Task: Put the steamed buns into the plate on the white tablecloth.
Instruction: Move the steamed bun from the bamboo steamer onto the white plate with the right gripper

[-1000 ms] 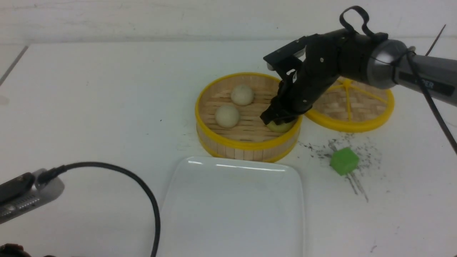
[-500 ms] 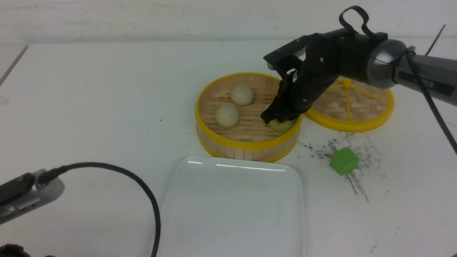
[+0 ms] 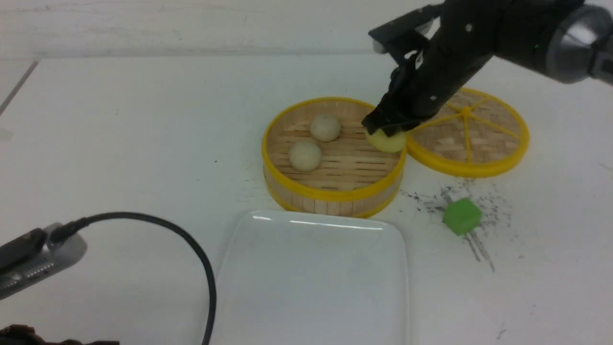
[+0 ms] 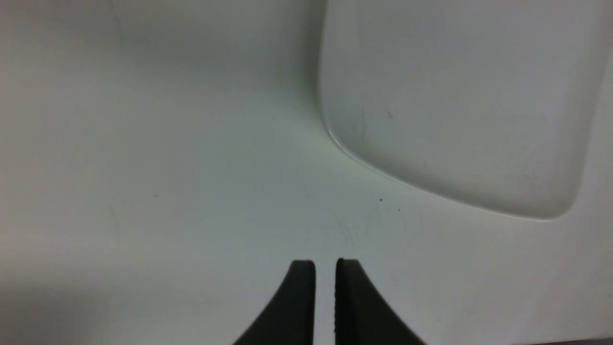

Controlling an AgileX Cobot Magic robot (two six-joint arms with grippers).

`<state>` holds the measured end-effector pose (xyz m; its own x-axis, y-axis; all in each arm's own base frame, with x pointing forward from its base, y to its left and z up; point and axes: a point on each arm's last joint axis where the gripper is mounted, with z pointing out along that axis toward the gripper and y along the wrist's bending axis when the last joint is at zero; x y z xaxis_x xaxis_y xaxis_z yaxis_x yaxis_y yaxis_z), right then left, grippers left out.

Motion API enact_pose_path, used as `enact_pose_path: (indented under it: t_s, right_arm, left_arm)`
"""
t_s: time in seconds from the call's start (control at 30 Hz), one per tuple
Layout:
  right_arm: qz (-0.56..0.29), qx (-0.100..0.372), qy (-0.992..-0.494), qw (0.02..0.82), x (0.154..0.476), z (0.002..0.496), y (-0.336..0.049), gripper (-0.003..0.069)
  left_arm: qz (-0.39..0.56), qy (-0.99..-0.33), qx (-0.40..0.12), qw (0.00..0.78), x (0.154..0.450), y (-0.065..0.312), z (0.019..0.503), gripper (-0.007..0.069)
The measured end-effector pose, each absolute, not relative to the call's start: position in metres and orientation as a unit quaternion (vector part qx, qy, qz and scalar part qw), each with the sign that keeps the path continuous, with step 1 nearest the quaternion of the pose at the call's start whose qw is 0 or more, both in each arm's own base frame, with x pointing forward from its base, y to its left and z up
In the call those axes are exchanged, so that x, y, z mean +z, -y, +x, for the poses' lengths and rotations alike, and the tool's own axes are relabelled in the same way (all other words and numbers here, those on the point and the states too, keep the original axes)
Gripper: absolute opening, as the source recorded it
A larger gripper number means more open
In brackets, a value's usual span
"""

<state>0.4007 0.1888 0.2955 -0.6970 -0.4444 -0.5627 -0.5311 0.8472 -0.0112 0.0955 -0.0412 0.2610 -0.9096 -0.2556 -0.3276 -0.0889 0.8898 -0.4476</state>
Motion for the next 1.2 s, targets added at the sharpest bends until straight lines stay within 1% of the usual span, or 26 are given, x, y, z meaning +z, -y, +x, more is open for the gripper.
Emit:
enact_pose_path:
  t_s: [0.1,0.13,0.2,0.3,0.4,0.43,0.5,0.57,0.67,0.7,0.8,0.9,0.93,0.97,1.0,1.03,1.1,1.2]
  right_arm:
    - [-0.265,0.085,-0.912,0.303,0.336,0.378,-0.18,0.0017]
    - [-0.265,0.086,-0.911,0.303,0.338,0.377,-0.179,0.0017]
    - [-0.266,0.1,-0.911,0.297,0.365,0.354,-0.172,0.0017]
    - [-0.269,0.12,-0.912,0.285,0.39,0.327,-0.164,0.0017]
    - [-0.274,0.148,-0.912,0.266,0.409,0.302,-0.159,0.0017]
    - [-0.275,0.15,-0.912,0.263,0.409,0.302,-0.159,0.0017]
    - [-0.275,0.182,-0.905,0.269,0.422,0.287,-0.158,0.0017]
    - [-0.276,0.207,-0.9,0.265,0.426,0.276,-0.159,0.0017]
    - [-0.288,0.246,-0.898,0.224,0.411,0.259,-0.173,0.0018]
    - [-0.294,0.252,-0.898,0.21,0.405,0.256,-0.177,0.0018]
    - [-0.329,0.263,-0.895,0.149,0.366,0.241,-0.201,0.0018]
    - [-0.348,0.248,-0.896,0.123,0.315,0.233,-0.224,0.002]
    - [-0.349,0.242,-0.897,0.121,0.305,0.231,-0.227,0.0022]
    - [-0.348,0.24,-0.897,0.126,0.302,0.232,-0.229,0.0022]
    - [-0.347,0.226,-0.9,0.134,0.28,0.235,-0.235,0.0029]
    - [-0.346,0.225,-0.901,0.135,0.278,0.235,-0.236,0.003]
    - [-0.335,0.212,-0.907,0.144,0.255,0.243,-0.242,0.005]
    - [-0.323,0.199,-0.913,0.146,0.231,0.254,-0.248,0.0106]
  left_arm:
    - [-0.09,-0.953,-0.217,0.192,0.261,0.041,0.095,0.0095]
    - [-0.09,-0.953,-0.217,0.192,0.261,0.041,0.095,0.0096]
    - [-0.09,-0.953,-0.217,0.192,0.261,0.041,0.095,0.0099]
    - [-0.09,-0.953,-0.217,0.192,0.261,0.041,0.095,0.0104]
    - [-0.09,-0.953,-0.217,0.192,0.261,0.041,0.095,0.0108]
    - [-0.09,-0.953,-0.217,0.192,0.261,0.041,0.095,0.0108]
    - [-0.091,-0.952,-0.217,0.194,0.261,0.041,0.096,0.0108]
    - [-0.091,-0.952,-0.217,0.197,0.261,0.041,0.096,0.011]
    - [-0.092,-0.951,-0.217,0.2,0.262,0.041,0.097,0.0115]
    - [-0.092,-0.951,-0.217,0.2,0.262,0.041,0.097,0.0118]
    - [-0.091,-0.951,-0.215,0.201,0.261,0.041,0.097,0.0123]
    - [-0.09,-0.952,-0.211,0.201,0.261,0.04,0.097,0.0126]
    - [-0.09,-0.952,-0.21,0.202,0.261,0.04,0.097,0.0127]
    - [-0.089,-0.952,-0.21,0.202,0.261,0.04,0.097,0.0127]
    - [-0.088,-0.953,-0.206,0.203,0.261,0.039,0.097,0.0127]
    - [-0.088,-0.953,-0.205,0.203,0.261,0.039,0.097,0.0127]
    - [-0.086,-0.955,-0.199,0.204,0.261,0.038,0.097,0.0127]
    - [-0.084,-0.956,-0.194,0.205,0.26,0.037,0.097,0.0127]
